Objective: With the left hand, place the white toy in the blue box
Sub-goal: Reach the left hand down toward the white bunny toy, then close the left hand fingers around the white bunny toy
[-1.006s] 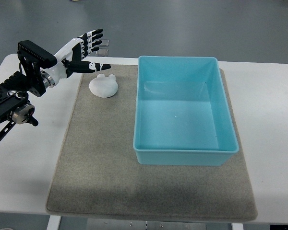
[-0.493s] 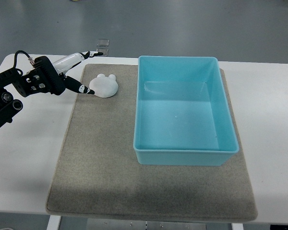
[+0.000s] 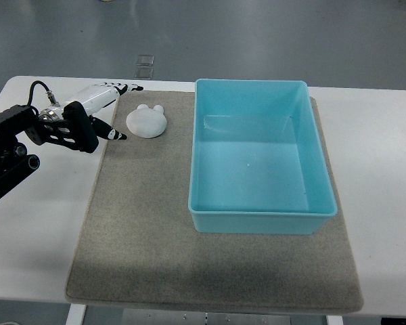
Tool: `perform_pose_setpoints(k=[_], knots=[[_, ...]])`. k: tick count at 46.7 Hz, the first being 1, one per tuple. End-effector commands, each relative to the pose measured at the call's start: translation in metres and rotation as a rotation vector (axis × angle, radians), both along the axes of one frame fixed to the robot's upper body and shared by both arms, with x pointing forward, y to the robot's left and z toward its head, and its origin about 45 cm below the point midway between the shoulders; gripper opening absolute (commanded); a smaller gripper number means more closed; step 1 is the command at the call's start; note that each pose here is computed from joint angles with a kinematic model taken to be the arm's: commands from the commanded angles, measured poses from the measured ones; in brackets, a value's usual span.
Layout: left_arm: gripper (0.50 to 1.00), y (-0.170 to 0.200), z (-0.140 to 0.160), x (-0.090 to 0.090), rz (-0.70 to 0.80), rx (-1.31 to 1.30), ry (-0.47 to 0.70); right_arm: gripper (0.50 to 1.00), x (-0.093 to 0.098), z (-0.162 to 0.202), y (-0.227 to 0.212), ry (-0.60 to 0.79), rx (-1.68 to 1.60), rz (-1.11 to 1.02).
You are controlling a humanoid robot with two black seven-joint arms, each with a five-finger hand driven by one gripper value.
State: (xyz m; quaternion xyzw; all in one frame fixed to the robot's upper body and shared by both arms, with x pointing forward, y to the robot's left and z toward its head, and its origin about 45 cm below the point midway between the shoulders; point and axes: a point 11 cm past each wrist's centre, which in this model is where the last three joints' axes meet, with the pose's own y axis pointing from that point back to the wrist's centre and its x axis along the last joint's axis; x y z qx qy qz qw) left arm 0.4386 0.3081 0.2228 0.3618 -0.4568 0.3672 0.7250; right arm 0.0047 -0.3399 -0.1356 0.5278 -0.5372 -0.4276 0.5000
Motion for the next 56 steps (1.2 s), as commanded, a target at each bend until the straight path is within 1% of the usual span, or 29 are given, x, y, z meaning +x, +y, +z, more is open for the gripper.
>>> perform_pose_setpoints(k=[1, 10, 17, 22, 27, 47, 49, 54, 56], knots=[[0.939, -0.006, -0.001, 0.0, -0.01, -0.01, 0.001, 0.936, 0.0, 0.0, 0.0, 0.0, 0.0, 0.0], [0.928, -0.024, -0.006, 0.0, -0.043, -0.021, 0.012, 0.936, 0.0, 0.0, 0.0, 0.0, 0.001, 0.0], [0.9, -0.032, -0.006, 0.002, -0.065, 0.005, 0.014, 0.936, 0.0, 0.0, 0.0, 0.0, 0.0, 0.0], [0.9, -0.039, -0.006, 0.005, -0.073, 0.003, 0.013, 0.936, 0.0, 0.0, 0.0, 0.0, 0.0, 0.0], [0.898, -0.036, -0.008, 0.01, -0.055, 0.017, 0.015, 0.936, 0.0, 0.0, 0.0, 0.0, 0.0, 0.0], [0.896, -0.036, -0.011, 0.009, -0.074, 0.054, 0.023, 0.936, 0.0, 0.0, 0.0, 0.0, 0.0, 0.001], [0.891, -0.035, -0.013, 0.008, -0.076, 0.059, 0.027, 0.936, 0.0, 0.0, 0.0, 0.0, 0.001, 0.0], [0.859, -0.035, -0.014, 0.007, -0.078, 0.063, 0.029, 0.936, 0.0, 0.0, 0.0, 0.0, 0.0, 0.0], [0.834, -0.036, -0.014, 0.007, -0.079, 0.063, 0.03, 0.936, 0.0, 0.0, 0.0, 0.0, 0.001, 0.001]])
